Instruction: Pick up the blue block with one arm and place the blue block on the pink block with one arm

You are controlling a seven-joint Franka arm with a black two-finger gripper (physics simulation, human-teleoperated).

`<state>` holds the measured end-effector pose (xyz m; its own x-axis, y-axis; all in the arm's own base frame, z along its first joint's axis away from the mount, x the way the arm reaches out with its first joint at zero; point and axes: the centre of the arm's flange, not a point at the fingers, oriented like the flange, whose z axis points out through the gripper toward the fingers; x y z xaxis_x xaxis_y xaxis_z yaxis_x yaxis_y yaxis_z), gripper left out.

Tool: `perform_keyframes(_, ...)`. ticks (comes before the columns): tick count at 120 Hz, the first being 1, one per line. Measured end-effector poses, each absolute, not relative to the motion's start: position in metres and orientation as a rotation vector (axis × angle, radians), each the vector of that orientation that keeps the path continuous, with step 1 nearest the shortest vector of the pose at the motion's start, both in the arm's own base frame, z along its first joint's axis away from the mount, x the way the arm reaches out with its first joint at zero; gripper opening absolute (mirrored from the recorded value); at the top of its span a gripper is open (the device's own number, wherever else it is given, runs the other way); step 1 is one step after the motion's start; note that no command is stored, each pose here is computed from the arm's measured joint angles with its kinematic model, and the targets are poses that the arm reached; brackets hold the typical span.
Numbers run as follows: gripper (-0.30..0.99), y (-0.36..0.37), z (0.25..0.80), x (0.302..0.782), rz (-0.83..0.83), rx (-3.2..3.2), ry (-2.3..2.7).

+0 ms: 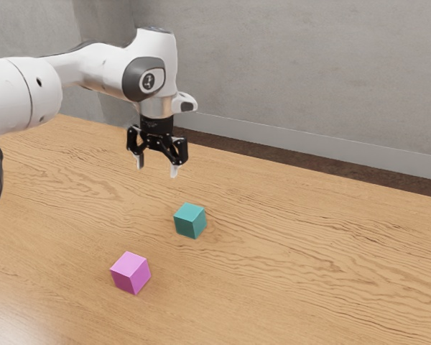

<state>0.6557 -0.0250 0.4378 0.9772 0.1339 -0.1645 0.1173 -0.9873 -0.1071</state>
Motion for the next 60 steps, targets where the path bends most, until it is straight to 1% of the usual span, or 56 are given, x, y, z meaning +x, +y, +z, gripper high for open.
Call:
perform_keyframes(17,0.69,-0.026,0.393,0.657,0.213,-3.044,-0.200)
perform_keyframes(25,0.69,-0.028,0.382,0.663,0.166,-3.053,-0.185)
perform_keyframes(41,0.69,-0.031,0.340,0.677,0.127,-3.069,-0.165)
perform_keyframes(60,0.69,-0.026,0.318,0.687,0.064,-3.133,-0.245)
